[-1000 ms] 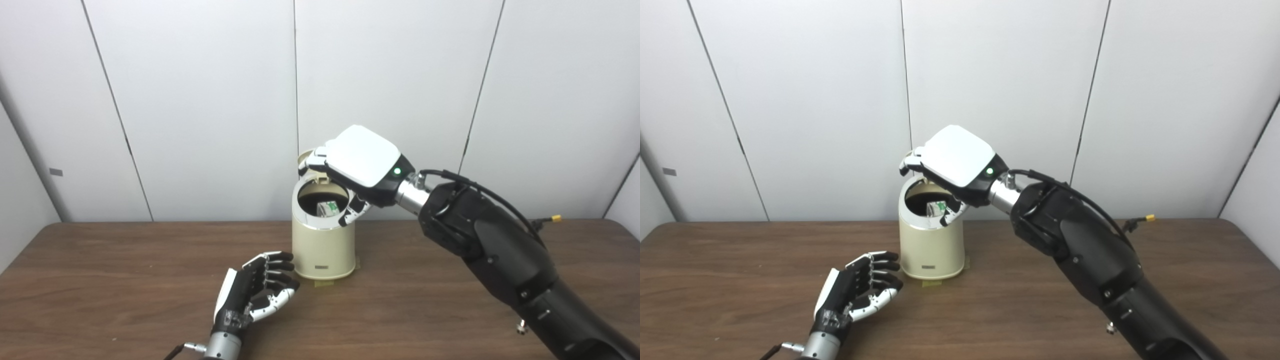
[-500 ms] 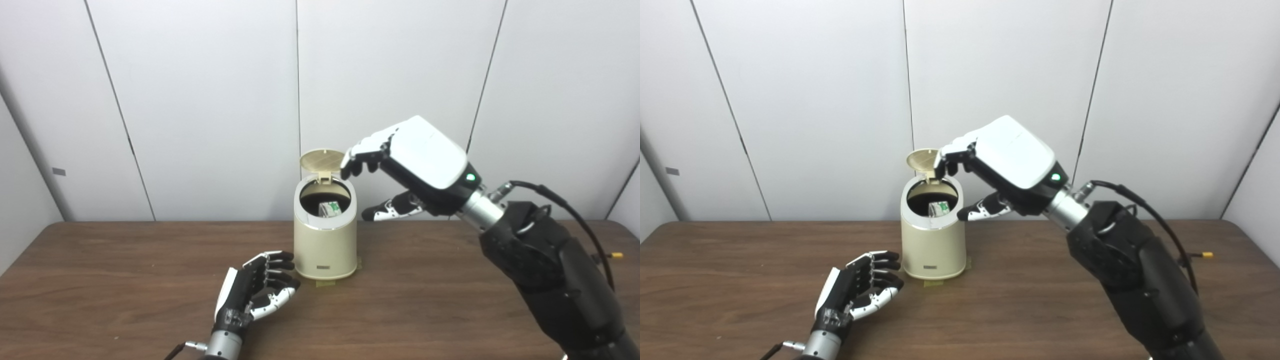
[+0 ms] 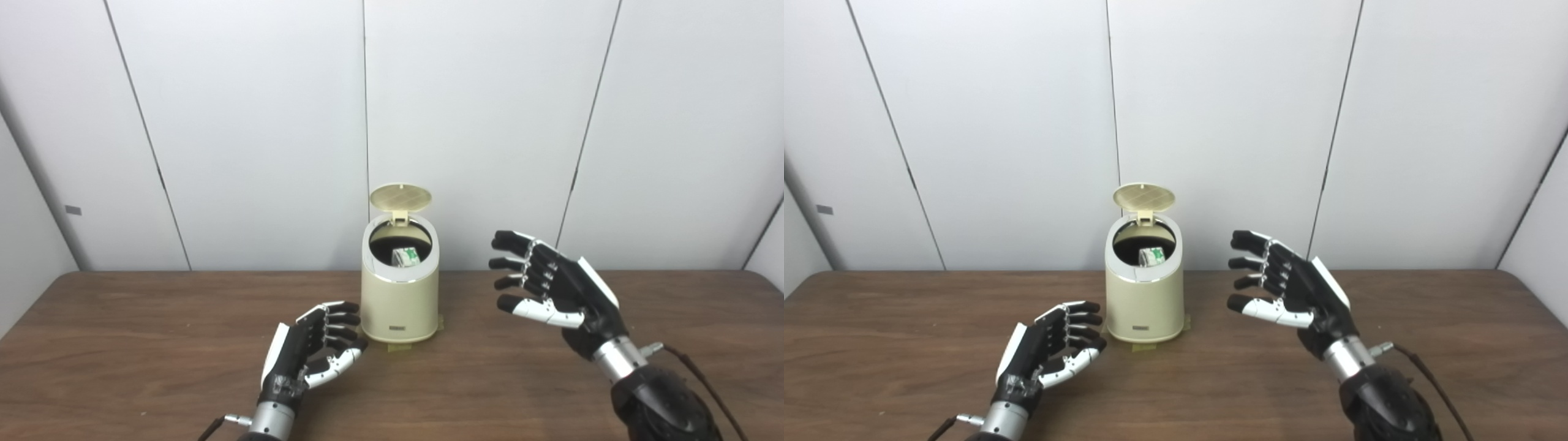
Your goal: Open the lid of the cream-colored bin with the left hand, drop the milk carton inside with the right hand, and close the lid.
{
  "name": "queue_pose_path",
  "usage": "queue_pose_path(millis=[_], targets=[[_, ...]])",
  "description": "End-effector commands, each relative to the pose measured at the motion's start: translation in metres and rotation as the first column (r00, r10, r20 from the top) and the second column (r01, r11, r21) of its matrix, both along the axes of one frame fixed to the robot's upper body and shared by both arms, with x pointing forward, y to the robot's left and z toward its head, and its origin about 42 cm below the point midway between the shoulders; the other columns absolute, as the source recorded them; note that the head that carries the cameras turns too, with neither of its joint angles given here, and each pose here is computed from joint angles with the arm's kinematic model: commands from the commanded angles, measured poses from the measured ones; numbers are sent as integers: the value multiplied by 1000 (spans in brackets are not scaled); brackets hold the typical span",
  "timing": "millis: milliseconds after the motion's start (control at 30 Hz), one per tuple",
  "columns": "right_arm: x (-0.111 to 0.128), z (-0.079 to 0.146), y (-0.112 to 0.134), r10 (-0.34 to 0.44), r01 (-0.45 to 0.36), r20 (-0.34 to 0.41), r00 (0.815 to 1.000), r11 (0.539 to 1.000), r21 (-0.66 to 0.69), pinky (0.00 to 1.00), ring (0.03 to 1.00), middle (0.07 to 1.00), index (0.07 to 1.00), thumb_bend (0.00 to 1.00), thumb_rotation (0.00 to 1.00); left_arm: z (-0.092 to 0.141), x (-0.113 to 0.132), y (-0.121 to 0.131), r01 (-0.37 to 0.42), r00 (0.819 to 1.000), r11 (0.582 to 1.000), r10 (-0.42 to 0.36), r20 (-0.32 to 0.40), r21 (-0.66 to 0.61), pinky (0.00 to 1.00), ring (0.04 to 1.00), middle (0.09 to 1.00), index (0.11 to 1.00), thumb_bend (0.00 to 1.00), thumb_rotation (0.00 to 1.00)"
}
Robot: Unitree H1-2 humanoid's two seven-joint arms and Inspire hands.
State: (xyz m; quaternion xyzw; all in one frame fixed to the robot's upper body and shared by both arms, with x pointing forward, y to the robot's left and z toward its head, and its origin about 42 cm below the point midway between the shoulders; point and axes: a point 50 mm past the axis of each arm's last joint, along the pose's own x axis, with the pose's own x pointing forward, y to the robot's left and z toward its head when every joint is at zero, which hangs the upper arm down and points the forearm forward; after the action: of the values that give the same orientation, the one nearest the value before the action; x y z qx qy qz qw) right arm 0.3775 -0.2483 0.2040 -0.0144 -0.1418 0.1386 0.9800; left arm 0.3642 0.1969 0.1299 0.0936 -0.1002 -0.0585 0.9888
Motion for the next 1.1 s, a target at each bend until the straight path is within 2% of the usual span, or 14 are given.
queue_pose_path(millis=[0,133,233,333,433,600,700,900,1067], targets=[[0,15,3,-21,11,132,991,997,77,576,745,819,834,750,308,25,5,-1,19,993,1000,-17,119,-11,532,605,666,694,563,80],[-7,-6,7,-50,36,116,992,991,126,568,716,793,813,721,279,28,2,3,20,990,1000,-18,142,-14,544,616,678,704,585,159],[-9,-18,6,-72,59,92,993,989,135,580,738,799,817,763,307,34,4,7,21,987,1000,-18,157,-16,590,692,751,758,644,263],[-11,-25,3,-86,74,72,994,985,153,581,744,801,814,789,315,54,13,14,38,981,999,-44,187,35,662,778,827,833,746,369],[-12,-32,-2,-92,81,80,993,988,133,593,763,812,825,785,327,89,31,21,71,970,990,-98,224,124,723,867,903,911,862,427],[-12,-34,-8,-105,96,93,990,990,100,589,750,817,829,769,343,149,67,20,95,952,964,-161,259,249,835,962,975,968,930,400],[-13,-35,-9,-110,101,85,990,990,101,595,744,810,826,764,331,175,88,12,95,945,945,-184,269,313,832,965,984,970,952,409],[-17,-34,-6,-112,103,92,989,990,95,589,729,800,811,773,357,201,115,-1,63,945,906,-189,268,418,838,975,1000,983,979,424],[-19,-32,-3,-103,93,94,990,990,105,589,720,796,808,764,348,213,126,-8,50,945,892,-188,267,449,823,963,994,987,989,423]])
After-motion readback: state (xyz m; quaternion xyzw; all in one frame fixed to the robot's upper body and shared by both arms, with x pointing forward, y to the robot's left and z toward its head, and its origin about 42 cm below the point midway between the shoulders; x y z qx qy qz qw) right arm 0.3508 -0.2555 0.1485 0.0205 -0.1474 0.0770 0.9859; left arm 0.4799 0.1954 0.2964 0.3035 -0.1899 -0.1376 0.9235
